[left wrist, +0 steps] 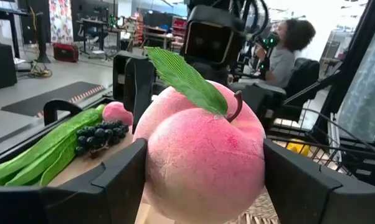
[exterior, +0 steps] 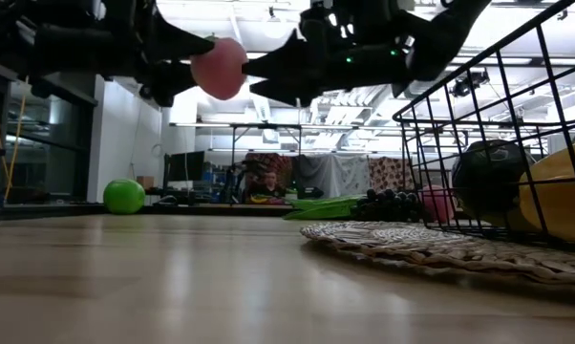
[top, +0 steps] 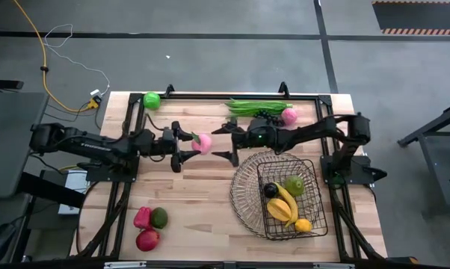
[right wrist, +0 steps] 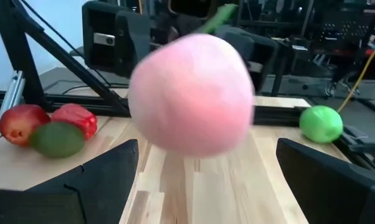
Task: Build produce basket
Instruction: Put the left peach into the wire basket
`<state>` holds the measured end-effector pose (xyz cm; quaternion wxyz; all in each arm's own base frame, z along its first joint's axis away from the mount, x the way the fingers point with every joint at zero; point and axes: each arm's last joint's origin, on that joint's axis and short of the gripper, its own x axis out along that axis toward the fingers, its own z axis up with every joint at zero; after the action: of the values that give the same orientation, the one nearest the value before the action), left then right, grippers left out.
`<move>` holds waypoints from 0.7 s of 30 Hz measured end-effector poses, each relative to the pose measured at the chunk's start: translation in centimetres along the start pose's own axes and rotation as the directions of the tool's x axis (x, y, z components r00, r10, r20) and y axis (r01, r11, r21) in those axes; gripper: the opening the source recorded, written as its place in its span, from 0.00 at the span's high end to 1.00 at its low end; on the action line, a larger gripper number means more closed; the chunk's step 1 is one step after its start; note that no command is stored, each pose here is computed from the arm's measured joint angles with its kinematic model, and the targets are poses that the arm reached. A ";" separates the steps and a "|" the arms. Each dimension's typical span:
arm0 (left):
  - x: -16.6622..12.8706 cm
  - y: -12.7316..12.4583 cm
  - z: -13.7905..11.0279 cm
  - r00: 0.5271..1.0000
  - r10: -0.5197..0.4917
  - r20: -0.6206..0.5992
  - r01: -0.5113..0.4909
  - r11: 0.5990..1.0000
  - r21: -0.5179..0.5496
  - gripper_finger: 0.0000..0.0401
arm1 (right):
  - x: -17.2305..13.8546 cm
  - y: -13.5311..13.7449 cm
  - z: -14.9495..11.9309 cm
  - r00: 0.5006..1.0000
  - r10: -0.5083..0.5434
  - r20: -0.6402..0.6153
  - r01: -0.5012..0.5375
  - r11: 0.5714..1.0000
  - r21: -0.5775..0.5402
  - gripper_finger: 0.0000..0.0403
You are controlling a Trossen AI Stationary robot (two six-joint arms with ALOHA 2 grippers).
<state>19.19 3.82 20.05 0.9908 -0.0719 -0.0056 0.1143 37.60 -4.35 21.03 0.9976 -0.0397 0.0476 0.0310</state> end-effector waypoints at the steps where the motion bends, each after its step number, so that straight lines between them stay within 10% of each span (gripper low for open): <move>1: 0.2 -0.1 -0.1 1.000 -0.001 -0.008 0.002 1.000 0.003 0.33 | 0.2 0.1 0.0 1.000 0.005 0.001 -0.005 1.000 -0.008 0.08; 21: 2.4 -0.6 -0.5 0.999 0.006 -0.033 -0.005 1.000 0.016 0.33 | 0.5 1.2 0.7 0.999 0.041 0.035 -0.040 0.999 -0.029 0.09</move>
<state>21.63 3.73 19.63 0.9910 -0.0661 0.0117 0.1160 38.12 -3.07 21.54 0.9968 -0.0521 0.0302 0.0525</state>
